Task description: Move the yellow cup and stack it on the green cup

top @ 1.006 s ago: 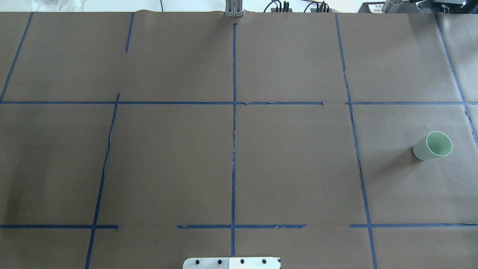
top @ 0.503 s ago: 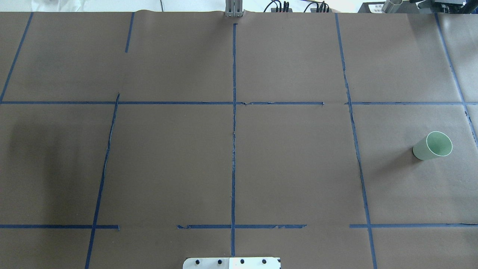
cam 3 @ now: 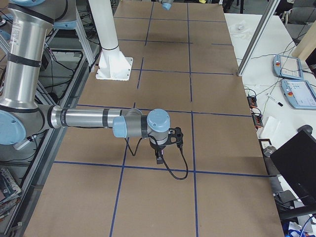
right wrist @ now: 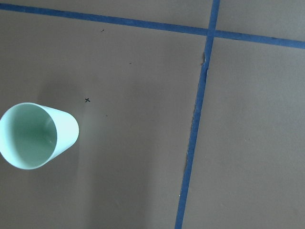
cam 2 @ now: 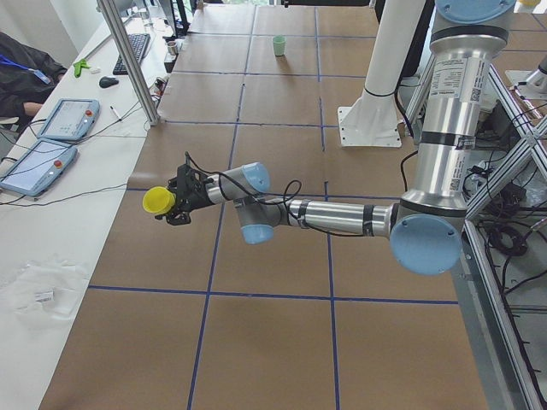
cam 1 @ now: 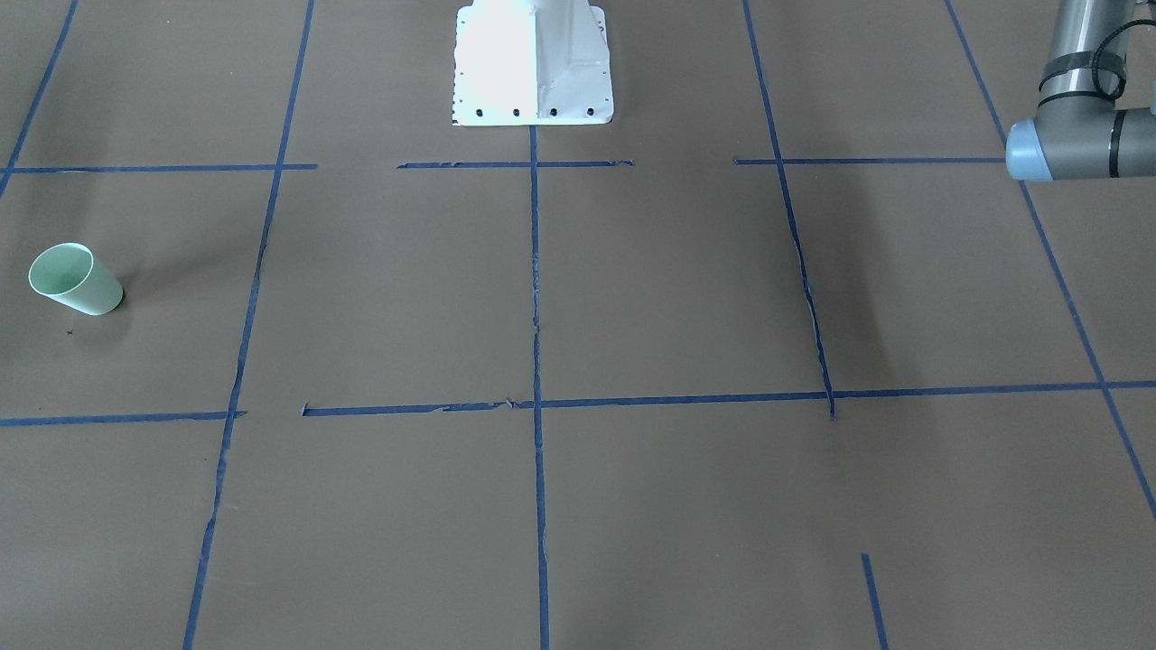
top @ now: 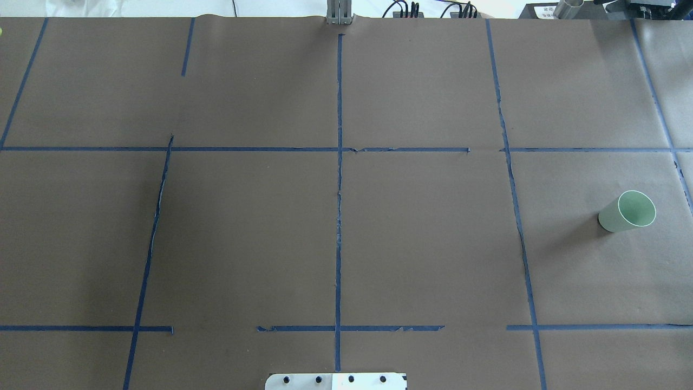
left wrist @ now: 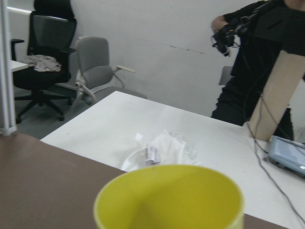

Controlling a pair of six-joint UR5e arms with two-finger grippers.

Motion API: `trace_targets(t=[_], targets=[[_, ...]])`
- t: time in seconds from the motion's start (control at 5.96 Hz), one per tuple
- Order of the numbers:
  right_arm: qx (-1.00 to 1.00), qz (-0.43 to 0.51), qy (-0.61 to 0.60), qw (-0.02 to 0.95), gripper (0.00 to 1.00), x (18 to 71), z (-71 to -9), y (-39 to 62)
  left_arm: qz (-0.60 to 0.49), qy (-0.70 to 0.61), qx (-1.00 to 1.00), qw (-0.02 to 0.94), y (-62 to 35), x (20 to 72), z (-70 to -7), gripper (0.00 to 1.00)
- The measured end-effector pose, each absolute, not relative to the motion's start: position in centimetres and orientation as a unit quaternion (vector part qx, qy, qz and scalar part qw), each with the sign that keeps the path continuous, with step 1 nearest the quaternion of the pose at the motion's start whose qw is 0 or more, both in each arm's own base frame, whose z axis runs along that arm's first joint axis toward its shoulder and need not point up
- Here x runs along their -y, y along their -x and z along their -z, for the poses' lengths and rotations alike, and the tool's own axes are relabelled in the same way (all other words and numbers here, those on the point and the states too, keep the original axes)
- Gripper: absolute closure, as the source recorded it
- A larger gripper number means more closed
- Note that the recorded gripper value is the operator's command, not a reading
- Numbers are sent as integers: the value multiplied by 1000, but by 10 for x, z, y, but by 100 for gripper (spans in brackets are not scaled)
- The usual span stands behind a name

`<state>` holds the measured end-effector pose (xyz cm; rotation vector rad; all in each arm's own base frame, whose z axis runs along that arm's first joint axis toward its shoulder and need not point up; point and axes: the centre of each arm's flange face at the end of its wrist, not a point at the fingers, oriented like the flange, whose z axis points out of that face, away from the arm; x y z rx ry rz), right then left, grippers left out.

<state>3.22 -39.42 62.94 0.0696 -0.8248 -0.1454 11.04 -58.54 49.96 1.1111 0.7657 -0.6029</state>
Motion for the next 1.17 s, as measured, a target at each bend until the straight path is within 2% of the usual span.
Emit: trace_targets(t=[0.17,0.5,1.17], targets=[[399,73,-37,913,0,395,-629,-32,196,-558,-333,734,-138,607,-446,53],[399,77,-47,912,0,399,-623,-32,127,-597,-360,705,-245,612,-357,55],[402,91,-83,907,0,463,-571,-7,189,-627,-298,695,-460,524,-230,55]])
